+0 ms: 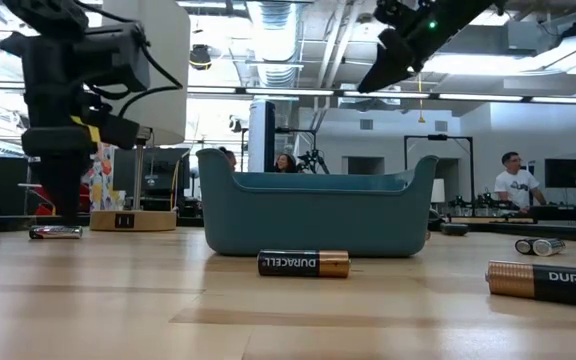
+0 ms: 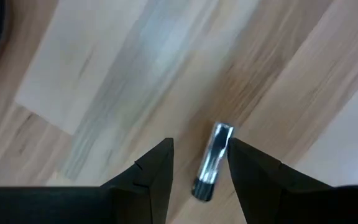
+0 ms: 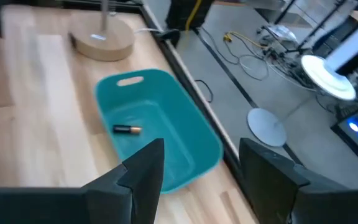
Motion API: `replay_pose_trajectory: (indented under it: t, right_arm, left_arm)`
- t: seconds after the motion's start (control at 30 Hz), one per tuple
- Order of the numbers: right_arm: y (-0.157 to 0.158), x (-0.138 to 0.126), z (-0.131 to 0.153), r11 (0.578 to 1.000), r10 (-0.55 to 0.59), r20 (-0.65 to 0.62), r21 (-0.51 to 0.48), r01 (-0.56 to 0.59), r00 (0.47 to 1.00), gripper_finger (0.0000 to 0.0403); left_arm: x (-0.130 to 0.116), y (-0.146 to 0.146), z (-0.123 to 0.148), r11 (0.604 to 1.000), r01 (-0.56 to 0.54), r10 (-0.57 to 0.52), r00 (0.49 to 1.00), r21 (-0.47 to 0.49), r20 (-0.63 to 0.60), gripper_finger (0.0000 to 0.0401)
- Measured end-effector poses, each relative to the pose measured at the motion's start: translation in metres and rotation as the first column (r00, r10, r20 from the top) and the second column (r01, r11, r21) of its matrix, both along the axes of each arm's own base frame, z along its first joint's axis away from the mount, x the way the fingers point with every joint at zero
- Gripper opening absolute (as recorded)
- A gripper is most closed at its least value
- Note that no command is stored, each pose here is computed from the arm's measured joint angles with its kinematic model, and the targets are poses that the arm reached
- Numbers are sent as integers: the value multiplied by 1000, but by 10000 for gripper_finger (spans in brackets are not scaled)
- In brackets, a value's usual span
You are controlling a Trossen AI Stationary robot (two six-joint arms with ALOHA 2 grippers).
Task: Sort batteries
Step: Put the silver battery into the blue bin
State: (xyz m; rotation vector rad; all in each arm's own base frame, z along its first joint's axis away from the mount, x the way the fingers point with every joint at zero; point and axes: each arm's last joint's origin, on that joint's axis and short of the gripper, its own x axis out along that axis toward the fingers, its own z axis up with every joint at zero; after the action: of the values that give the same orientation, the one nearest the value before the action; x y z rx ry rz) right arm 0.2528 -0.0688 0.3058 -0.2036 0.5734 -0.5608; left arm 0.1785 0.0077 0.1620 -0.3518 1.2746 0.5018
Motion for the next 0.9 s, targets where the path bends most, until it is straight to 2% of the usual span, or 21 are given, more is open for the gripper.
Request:
replay_pose_trajectory:
  t: [0.27, 0.53, 0.73, 0.9]
  right_arm:
    - [19, 5, 0, 996, 85, -11, -12, -85, 996, 223]
    - [33, 7, 0, 990, 139, -8, -12, -139, 990, 223]
    - [40, 8, 0, 986, 163, -8, -12, -164, 987, 223]
    - [41, 8, 0, 986, 164, -4, -7, -164, 986, 223]
  left_arm:
    - [3, -12, 0, 999, 33, -32, 999, -35, 25, 148]
    - [7, -18, -16, 999, -20, 18, 998, -26, -66, 147]
    - [12, -18, -23, 999, -23, 21, 996, -26, -86, 146]
    - [13, -19, -25, 999, -28, 25, 995, -29, -95, 113]
